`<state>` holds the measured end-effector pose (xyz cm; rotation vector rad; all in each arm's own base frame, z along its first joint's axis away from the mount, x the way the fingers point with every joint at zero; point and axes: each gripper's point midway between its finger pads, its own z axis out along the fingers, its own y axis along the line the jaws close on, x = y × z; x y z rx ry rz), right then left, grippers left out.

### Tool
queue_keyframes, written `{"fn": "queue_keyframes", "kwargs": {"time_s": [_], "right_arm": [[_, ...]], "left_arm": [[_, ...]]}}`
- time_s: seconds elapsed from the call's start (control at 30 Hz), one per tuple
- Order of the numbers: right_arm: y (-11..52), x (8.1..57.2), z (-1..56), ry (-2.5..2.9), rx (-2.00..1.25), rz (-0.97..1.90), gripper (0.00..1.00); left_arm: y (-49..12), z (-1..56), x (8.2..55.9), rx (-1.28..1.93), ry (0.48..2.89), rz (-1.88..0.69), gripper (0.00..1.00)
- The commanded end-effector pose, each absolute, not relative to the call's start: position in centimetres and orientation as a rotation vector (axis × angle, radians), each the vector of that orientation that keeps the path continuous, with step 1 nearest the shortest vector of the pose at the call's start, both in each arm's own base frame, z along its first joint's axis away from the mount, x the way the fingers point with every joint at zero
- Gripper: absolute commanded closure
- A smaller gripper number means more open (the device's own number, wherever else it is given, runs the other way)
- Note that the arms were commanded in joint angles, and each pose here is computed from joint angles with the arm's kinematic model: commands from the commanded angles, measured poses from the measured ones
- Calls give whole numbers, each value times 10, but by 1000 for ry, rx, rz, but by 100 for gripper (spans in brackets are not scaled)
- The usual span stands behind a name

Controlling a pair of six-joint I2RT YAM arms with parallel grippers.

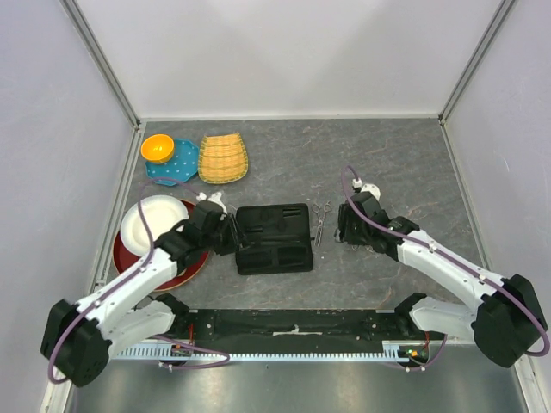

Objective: Sort the hair-cutting tools

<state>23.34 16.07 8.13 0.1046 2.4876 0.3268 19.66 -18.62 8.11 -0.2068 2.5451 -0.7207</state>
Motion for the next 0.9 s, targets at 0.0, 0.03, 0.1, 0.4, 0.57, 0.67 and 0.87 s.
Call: {"fn": "queue_keyframes", "kwargs": {"time_s": [0.0, 0.03, 0.1, 0.4, 0.57, 0.67, 0.87], "right_arm": [[109, 253, 96, 2473, 44, -2, 38], [107, 259, 95, 2474, 34, -25, 37], [103, 270, 100, 2471, -11, -57, 35], [100, 299, 67, 2595, -89, -145, 35], [98, 301, 49, 2660, -87, -123, 45], [100, 300, 42, 2688, -107, -94, 50], [105, 298, 29, 2731, -119, -41, 53]], "left_arm": [[-176, 147, 229, -142, 2320, -642, 69], [-176, 159, 231, -132, 2283, -650, 66], [-175, 178, 236, -109, 2231, -650, 60], [-174, 218, 240, -32, 2138, -652, 34], [-175, 220, 238, -16, 2112, -679, 26], [-178, 220, 237, 3, 2109, -691, 22], [-184, 220, 237, 58, 2107, -711, 16]]}}
